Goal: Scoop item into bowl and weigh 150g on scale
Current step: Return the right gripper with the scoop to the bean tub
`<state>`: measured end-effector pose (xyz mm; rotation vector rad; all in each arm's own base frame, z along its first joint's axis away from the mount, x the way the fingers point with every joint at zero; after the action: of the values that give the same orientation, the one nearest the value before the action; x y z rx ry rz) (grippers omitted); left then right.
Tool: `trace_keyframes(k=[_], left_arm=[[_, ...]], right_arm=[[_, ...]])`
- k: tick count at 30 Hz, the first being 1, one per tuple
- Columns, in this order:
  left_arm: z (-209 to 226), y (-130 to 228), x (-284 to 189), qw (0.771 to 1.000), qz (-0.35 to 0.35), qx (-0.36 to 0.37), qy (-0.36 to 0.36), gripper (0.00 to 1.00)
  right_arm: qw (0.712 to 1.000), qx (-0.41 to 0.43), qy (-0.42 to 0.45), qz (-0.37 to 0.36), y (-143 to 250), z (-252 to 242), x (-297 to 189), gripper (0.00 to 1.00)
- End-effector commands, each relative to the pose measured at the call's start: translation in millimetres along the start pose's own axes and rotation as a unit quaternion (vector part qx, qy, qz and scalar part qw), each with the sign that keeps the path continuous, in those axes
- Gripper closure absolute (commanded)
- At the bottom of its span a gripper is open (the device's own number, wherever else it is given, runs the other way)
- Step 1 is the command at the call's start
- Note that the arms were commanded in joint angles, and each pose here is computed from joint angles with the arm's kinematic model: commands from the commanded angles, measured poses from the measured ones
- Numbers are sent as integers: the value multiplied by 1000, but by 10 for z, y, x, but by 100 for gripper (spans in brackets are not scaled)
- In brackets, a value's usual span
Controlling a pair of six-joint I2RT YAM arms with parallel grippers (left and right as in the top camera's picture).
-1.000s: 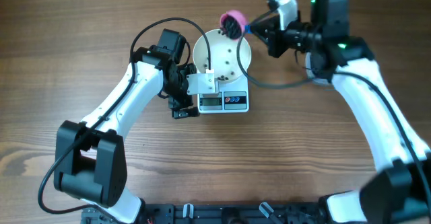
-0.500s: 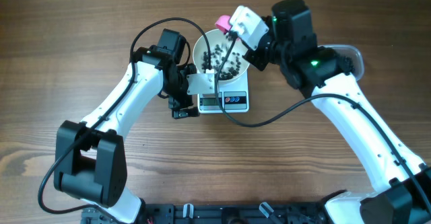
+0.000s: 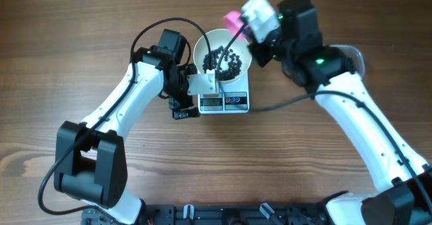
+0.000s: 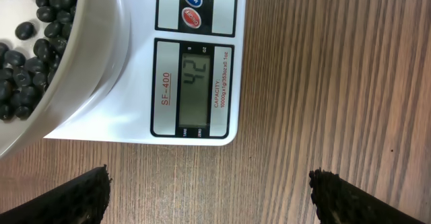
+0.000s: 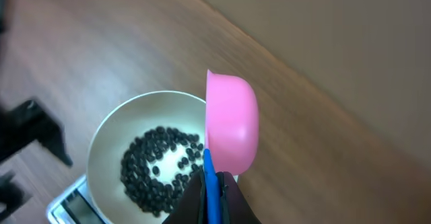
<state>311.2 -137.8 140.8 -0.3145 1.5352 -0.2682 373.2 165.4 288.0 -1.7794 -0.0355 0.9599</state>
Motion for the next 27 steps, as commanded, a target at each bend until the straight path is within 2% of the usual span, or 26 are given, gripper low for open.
trace_keyframes(k=[1,6,9,13,17,24,27], left_arm=[[-14,-25,22,1000,-10,1,8,0],[-14,-25,22,1000,-10,1,8,0],[-14,-25,22,1000,-10,1,8,0],[-14,-25,22,1000,-10,1,8,0],[-14,-25,22,1000,-10,1,8,0],[-14,-25,22,1000,-10,1,8,0],[-14,-25,22,1000,-10,1,8,0]], right_arm=[[988,155,5,19,210,-431,-78,96],[952,278,82,95,872,-1212,-463,96],[928,329,124,121,1189,-1521,-713,96],[904,359,181,144,1441,-1761,-932,96],[873,348,269,208,1653,-1838,-1042,96],[862,362,249,254,2124,-1751,-712,96],[862,383,198,267,2253,-1692,-513,96]])
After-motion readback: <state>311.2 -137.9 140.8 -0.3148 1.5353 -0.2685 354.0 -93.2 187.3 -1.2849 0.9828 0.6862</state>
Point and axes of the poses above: each gripper's point midway between its finger pads, its own x axis out along the fingers, its own z axis along the line the jaws close on, y = z × x, the point moved 7 cm from there along -x, back along the fingers, and after that the axes turned 1 degree about x, right-handed, at the moved point
